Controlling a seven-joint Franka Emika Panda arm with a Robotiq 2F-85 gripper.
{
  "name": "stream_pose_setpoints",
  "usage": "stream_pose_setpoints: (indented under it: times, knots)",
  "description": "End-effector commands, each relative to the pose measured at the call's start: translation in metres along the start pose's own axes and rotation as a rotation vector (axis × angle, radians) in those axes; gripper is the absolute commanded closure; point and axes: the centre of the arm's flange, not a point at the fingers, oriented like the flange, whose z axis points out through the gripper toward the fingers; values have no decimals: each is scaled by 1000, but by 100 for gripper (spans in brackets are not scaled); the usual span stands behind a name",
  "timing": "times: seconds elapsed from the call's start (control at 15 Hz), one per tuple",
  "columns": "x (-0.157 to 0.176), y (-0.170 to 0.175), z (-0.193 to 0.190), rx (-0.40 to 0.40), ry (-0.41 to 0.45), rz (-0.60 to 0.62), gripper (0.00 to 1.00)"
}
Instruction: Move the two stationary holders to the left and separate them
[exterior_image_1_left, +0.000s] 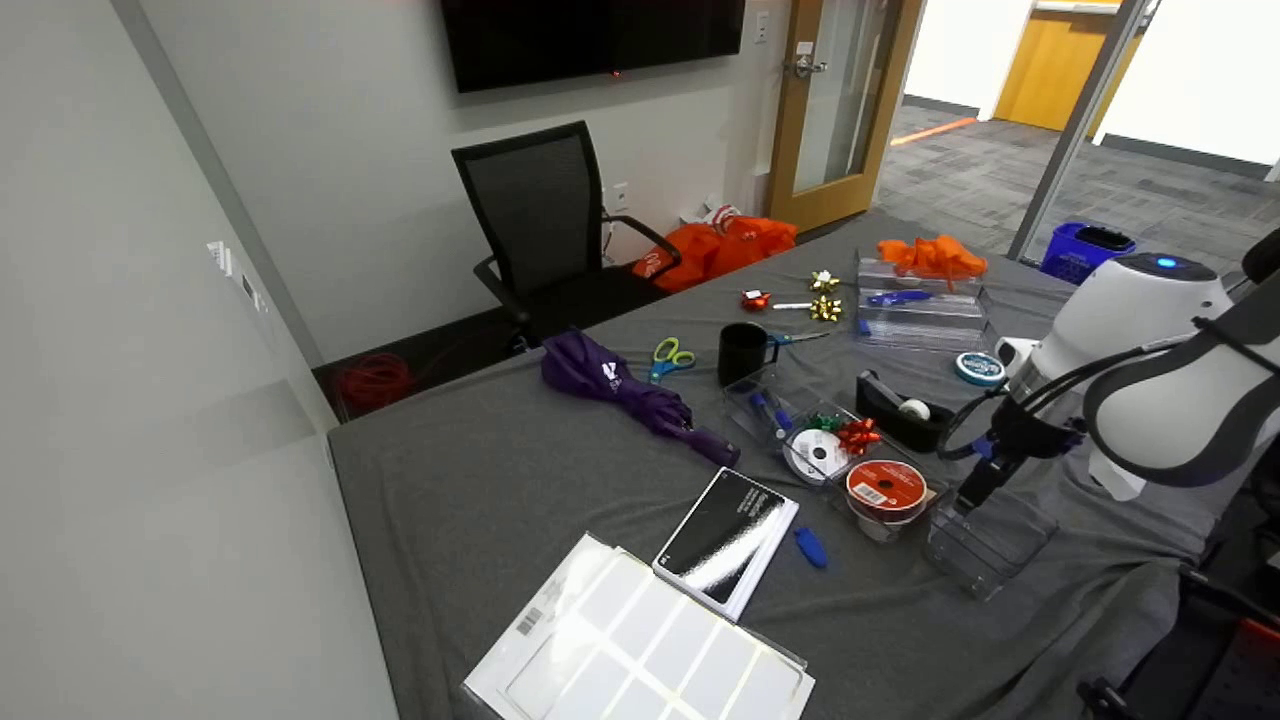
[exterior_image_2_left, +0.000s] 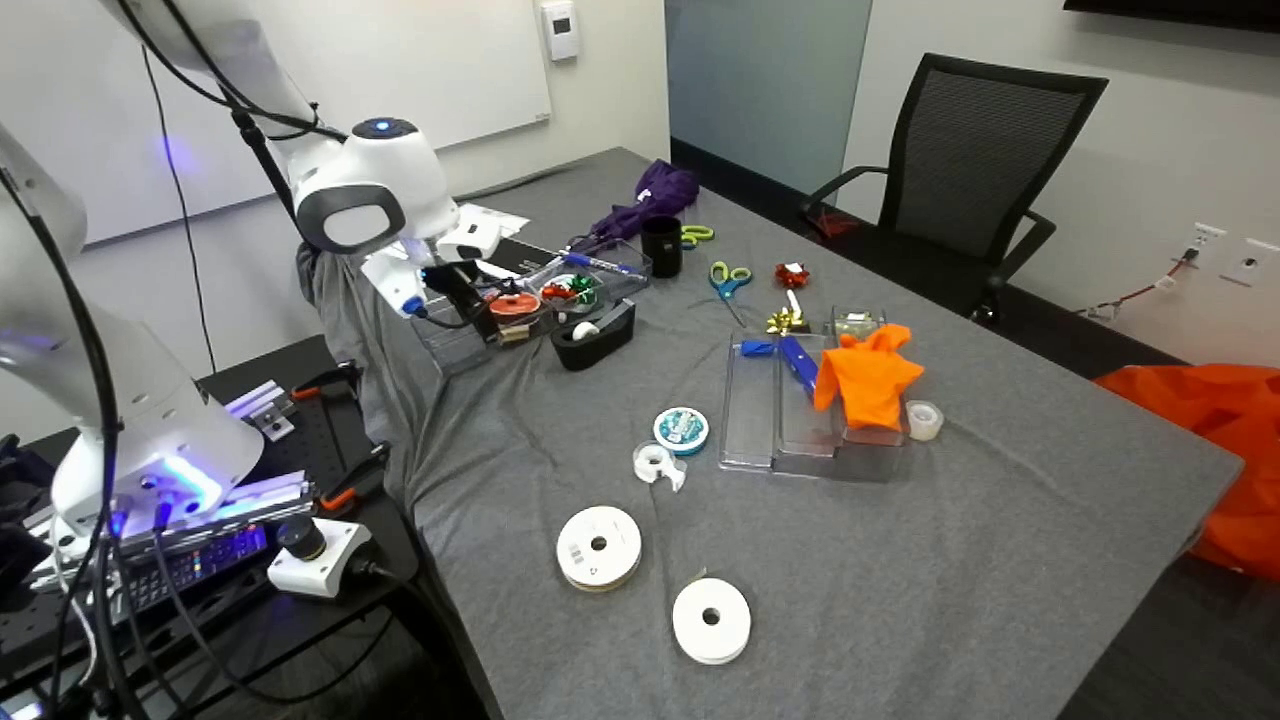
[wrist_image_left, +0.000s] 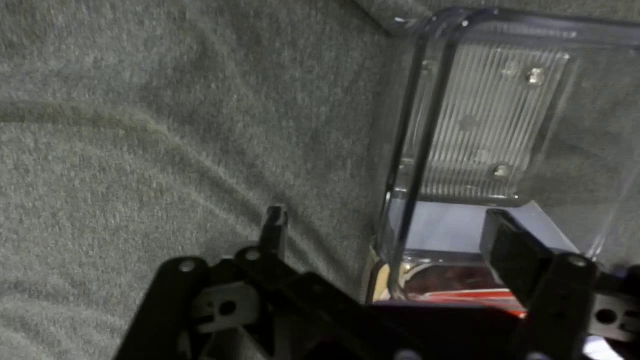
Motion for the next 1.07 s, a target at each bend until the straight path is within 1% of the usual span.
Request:
stream_pose_setpoints:
  times: [0.0,0.2,0.27,0.73,0.8,1.0]
  knots:
    - [-37,5,-30,45,-5,-25,20]
    - [-40,4,-34,72,-14,-36,40]
    - [-41,5,-35,78,-16,-39,49]
    - [-44,14,-41,85,36,-46,97]
    - [-45,15,-41,87,41,-43,100]
    - [-49,17,-47,90,49,-49,100]
